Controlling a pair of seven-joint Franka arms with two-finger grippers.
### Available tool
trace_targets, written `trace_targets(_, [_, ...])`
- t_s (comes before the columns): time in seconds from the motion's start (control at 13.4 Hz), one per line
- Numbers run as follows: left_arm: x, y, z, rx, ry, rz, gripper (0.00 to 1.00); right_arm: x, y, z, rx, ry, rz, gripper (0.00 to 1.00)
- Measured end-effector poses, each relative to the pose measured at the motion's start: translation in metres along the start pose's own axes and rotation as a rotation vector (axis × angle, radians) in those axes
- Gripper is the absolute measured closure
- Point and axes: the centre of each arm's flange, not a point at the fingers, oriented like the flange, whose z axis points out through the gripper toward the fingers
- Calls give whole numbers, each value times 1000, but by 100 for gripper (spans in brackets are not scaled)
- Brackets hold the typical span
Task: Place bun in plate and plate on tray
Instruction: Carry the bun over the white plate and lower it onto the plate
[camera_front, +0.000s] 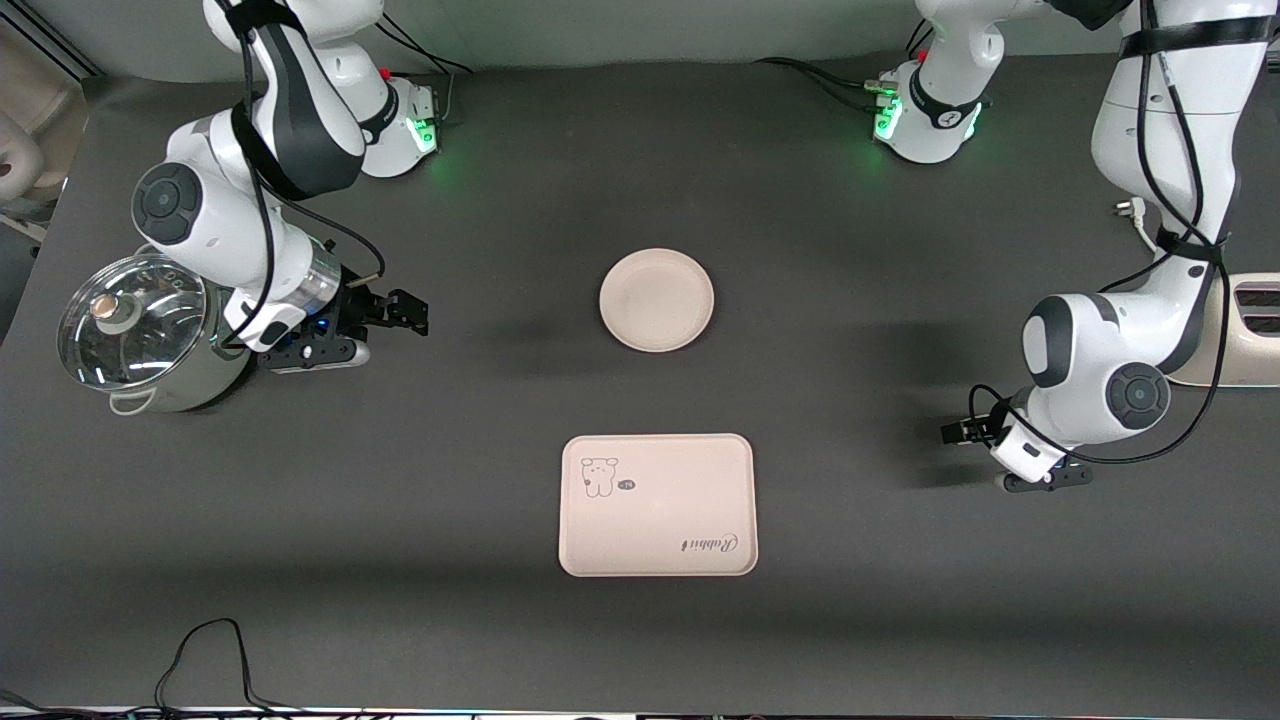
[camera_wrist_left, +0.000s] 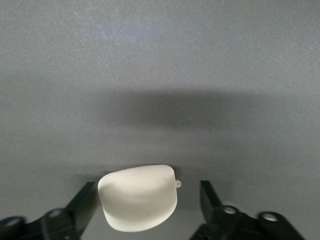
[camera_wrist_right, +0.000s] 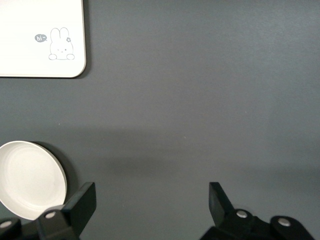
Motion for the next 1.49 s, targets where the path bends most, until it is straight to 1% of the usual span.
trace_targets(0.07, [0, 0, 0, 0, 2, 0, 31, -1, -6, 4, 0, 2, -1, 0])
trace_targets(0.22, [1, 0, 0, 0, 4, 0, 53, -1, -14, 10, 0, 3, -5, 0])
trace_targets(0.3, [1, 0, 0, 0, 5, 0, 62, 0, -15, 13, -1, 3, -7, 0])
trace_targets(0.37, [2, 0, -1, -1, 8, -1, 74, 1, -15, 15, -1, 3, -7, 0])
trace_targets(0.45, [4, -1, -5, -1, 13, -1, 81, 1, -15, 16, -1, 4, -6, 0])
trace_targets(0.6, [9, -3, -35, -1, 5, -6, 81, 2, -16, 17, 0, 6, -6, 0])
trace_targets(0.67, [11, -3, -64, 1, -12, -7, 81, 1, -17, 17, 0, 5, -9, 0])
trace_targets(0.82, [6, -1, -154, 5, -46, -4, 80, -1, -22, 18, -1, 4, -14, 0])
trace_targets(0.97, [-10, 2, -242, 8, -42, 3, 79, -1, -25, 18, -1, 4, -14, 0])
trace_targets(1.12, [-31, 3, -300, 9, -21, 7, 79, -1, -25, 19, -1, 4, -13, 0])
trace_targets(1.27, [-49, 7, -331, 5, 0, 15, 78, -2, -28, 19, -1, 4, -12, 0])
trace_targets(1.42, [-58, 28, -336, -8, -11, 35, 77, -6, -40, 22, 0, 5, -16, 0])
trace_targets(1.49, [-62, 50, -332, -25, -23, 21, 77, -7, -46, 25, 2, 8, -23, 0])
